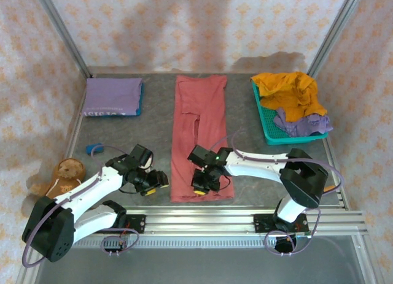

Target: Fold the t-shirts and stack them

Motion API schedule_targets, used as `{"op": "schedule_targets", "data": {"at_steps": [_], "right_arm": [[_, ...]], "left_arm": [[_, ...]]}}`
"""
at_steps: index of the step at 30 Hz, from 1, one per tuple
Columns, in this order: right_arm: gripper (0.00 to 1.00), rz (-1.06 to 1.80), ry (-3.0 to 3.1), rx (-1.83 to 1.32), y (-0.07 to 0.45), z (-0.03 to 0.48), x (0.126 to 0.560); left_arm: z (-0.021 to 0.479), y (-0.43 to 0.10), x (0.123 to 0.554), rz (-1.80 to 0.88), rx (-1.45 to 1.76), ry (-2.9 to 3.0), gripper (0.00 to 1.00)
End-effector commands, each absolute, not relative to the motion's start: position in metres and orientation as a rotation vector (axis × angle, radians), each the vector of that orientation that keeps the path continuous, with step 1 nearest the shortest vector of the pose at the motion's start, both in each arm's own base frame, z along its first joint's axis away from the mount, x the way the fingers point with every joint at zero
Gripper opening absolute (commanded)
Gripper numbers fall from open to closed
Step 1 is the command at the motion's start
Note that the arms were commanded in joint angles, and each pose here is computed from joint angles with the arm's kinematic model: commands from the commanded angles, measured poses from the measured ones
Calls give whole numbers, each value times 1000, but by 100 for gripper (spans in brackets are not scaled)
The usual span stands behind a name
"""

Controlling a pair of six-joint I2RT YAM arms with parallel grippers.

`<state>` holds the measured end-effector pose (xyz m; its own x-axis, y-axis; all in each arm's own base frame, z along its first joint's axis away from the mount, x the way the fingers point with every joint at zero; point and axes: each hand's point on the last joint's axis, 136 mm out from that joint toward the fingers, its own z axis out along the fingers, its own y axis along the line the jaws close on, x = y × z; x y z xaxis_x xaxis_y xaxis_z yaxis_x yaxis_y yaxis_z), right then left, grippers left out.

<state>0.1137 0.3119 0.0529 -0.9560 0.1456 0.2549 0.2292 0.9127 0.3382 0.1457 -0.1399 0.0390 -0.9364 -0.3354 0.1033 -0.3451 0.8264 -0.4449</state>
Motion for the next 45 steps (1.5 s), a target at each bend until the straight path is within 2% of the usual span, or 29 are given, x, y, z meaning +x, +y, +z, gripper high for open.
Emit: {"op": "schedule_targets", "data": {"at_steps": [1, 8, 15, 27, 36, 40, 43, 45], "right_arm": [[0, -408, -2834, -327, 298, 37, 108], [0, -337, -2790, -297, 301, 25, 105], [0, -319, -2786, -285, 301, 24, 107], [0, -331, -2772, -301, 300, 21, 107], [0, -337, -2768, -304, 299, 21, 106], [0, -348, -2768, -304, 299, 21, 107], [0, -362, -2779, -298, 300, 24, 108], [4, -383, -2806, -283, 300, 31, 112]], "left_arm": [[49, -147, 155, 786, 544, -2991, 62], [54, -160, 157, 893, 532, -2951, 61], [53, -178, 155, 982, 526, -2913, 54], [31, -191, 141, 898, 484, -2890, 47], [17, -190, 133, 841, 477, -2886, 32], [9, -194, 131, 844, 465, -2878, 30], [6, -197, 132, 842, 470, -2880, 21], [6, -197, 134, 846, 472, -2887, 15]]}}
